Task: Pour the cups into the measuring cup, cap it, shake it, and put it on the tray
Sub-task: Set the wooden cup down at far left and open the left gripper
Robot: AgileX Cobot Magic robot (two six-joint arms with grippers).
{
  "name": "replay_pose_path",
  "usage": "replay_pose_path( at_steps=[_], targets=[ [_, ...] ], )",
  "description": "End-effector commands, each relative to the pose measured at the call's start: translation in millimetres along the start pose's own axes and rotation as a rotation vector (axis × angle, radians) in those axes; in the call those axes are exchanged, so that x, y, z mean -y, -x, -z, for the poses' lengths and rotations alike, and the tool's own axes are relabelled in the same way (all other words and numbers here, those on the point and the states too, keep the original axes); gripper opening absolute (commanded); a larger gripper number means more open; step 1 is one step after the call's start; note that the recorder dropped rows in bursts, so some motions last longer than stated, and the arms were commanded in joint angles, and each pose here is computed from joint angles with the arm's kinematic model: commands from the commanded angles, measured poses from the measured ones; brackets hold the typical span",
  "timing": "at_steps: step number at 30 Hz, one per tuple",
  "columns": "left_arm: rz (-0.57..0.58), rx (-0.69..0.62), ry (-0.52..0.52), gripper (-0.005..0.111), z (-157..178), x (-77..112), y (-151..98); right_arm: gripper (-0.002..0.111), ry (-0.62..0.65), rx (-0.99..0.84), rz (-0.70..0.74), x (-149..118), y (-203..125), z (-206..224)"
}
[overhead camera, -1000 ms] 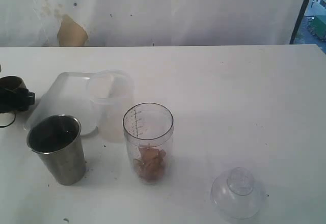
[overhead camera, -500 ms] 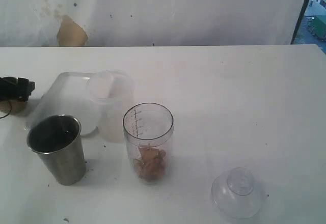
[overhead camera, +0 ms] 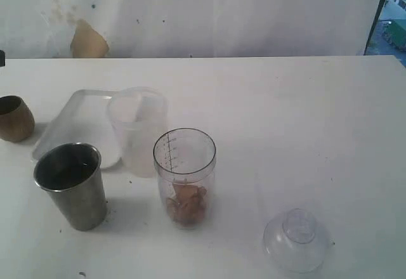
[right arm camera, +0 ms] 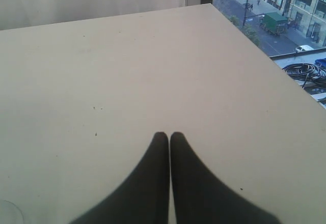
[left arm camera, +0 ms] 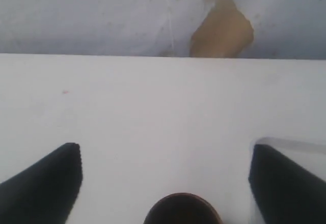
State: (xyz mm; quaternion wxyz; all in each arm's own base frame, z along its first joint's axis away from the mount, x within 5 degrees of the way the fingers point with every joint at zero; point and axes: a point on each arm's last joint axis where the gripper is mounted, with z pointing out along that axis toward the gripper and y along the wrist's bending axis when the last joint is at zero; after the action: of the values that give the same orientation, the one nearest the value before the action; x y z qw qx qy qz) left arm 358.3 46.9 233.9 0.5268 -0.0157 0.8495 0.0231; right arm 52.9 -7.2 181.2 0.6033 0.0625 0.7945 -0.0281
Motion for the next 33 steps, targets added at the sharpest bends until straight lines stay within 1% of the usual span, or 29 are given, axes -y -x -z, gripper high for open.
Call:
replay_pose_path(
  at_steps=[1,4,5,6,9,12,16,19,22,25,28,33],
  targets=[
    [-0.02,0.038,-0.014,0.05,37,22.2,28,0.001,-0.004,0.011,-0.003,0,0,0],
    [-0.112,0.055,-0.042,0.015,60,41.2,40,0.001,-0.004,0.011,-0.003,0,0,0],
    [-0.136,0.056,-0.05,0.006,66,47.1,42,0.001,-0.004,0.011,-0.003,0,0,0],
    [-0.153,0.064,-0.055,0.0,75,51.1,46,0.001,-0.004,0.011,-0.003,0,0,0],
    [-0.176,0.077,-0.07,0.001,101,62.5,53,0.001,-0.004,0.011,-0.003,0,0,0],
    [-0.161,0.125,-0.104,0.001,128,67.9,51,0.001,-0.004,0.011,-0.003,0,0,0],
    [-0.124,0.236,-0.184,0.001,165,73.6,36,0.001,-0.004,0.011,-0.003,0,0,0],
    [-0.067,0.334,-0.241,0.001,195,73.2,22,0.001,-0.004,0.011,-0.003,0,0,0],
    [-0.045,0.4,-0.263,0.001,216,69.1,8,0.001,-0.004,0.011,-0.003,0,0,0],
    [-0.049,0.435,-0.261,0.001,232,64.3,-5,0.001,-0.004,0.011,-0.003,0,0,0],
    [-0.071,0.455,-0.251,0.001,242,60.8,-17,0.001,-0.004,0.011,-0.003,0,0,0],
    [-0.074,0.43,-0.254,0.001,240,59.9,-36,0.001,-0.004,0.011,-0.003,0,0,0]
  ],
)
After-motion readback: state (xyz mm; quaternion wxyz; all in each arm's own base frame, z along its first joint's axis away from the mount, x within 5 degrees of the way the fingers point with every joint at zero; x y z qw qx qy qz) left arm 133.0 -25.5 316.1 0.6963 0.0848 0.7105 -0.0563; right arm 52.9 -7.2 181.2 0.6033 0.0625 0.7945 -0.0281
